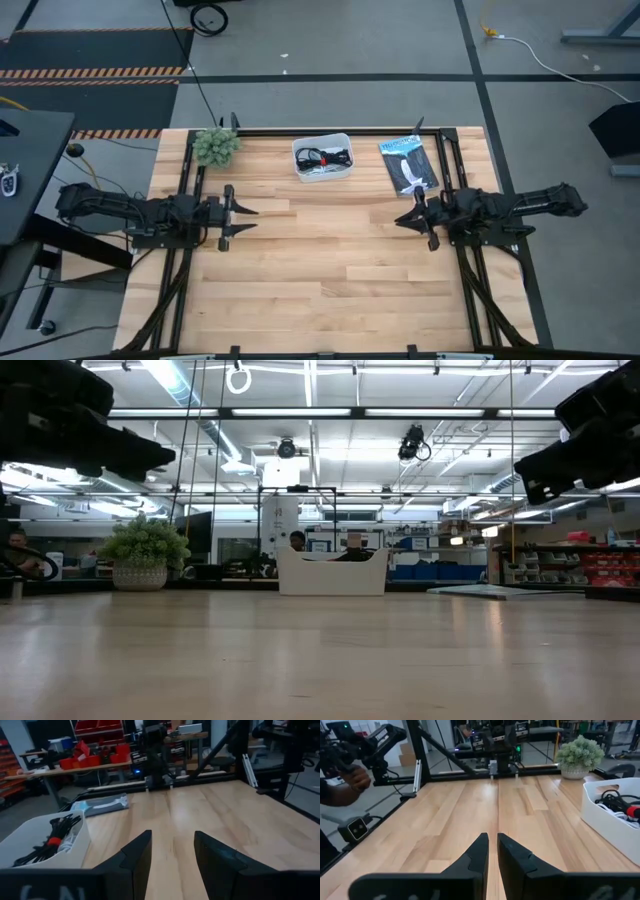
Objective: Pick and place USB-C Cables
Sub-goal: Return to Home Position
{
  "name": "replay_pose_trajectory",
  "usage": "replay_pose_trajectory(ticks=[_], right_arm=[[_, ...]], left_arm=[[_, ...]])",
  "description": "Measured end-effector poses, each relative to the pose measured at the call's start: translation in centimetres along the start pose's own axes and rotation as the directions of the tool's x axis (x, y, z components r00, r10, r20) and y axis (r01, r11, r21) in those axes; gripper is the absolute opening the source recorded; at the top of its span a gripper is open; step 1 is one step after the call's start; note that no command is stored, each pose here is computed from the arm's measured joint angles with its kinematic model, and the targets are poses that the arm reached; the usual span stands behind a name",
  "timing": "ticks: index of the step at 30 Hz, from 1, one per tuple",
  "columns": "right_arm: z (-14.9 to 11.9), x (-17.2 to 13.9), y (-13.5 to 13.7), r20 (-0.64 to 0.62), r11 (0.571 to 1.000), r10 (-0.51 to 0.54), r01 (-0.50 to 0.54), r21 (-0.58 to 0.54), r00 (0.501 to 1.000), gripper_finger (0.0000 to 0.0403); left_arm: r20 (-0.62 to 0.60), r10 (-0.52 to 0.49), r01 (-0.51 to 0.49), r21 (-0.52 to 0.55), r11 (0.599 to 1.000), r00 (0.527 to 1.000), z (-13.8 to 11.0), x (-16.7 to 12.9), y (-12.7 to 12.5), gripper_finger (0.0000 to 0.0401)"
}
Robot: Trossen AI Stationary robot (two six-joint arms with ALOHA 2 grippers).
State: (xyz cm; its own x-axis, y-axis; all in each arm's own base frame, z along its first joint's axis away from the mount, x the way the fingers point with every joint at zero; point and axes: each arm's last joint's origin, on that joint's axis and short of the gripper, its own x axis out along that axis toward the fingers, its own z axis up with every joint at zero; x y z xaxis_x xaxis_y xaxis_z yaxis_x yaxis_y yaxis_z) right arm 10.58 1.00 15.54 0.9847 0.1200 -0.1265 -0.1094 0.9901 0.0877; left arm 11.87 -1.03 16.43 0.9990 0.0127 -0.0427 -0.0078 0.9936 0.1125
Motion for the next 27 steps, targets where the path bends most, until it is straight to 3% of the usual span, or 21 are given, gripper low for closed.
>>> replay_pose_trajectory(ticks=[9,17,27], right_arm=[[0.1,-0.1,0.0,0.012,1.0,0.001,-0.001,-0.001,1.0,0.0045],[0.1,-0.1,0.0,0.012,1.0,0.0,0.0,-0.001,1.0,0.0045],[0.1,-0.1,0.0,0.012,1.0,-0.001,0.001,-0.001,1.0,0.0045]], left_arm=[[0.014,-0.001,0.0,0.06,0.998,1.0,0.1,0.0,0.0,0.0155],[0.114,0.023,-0.037,0.119,0.992,0.993,1.1,-0.1,0.2,0.0155],[0.116,0.023,-0.002,-0.181,0.984,0.993,1.1,-0.1,0.2,0.0155]])
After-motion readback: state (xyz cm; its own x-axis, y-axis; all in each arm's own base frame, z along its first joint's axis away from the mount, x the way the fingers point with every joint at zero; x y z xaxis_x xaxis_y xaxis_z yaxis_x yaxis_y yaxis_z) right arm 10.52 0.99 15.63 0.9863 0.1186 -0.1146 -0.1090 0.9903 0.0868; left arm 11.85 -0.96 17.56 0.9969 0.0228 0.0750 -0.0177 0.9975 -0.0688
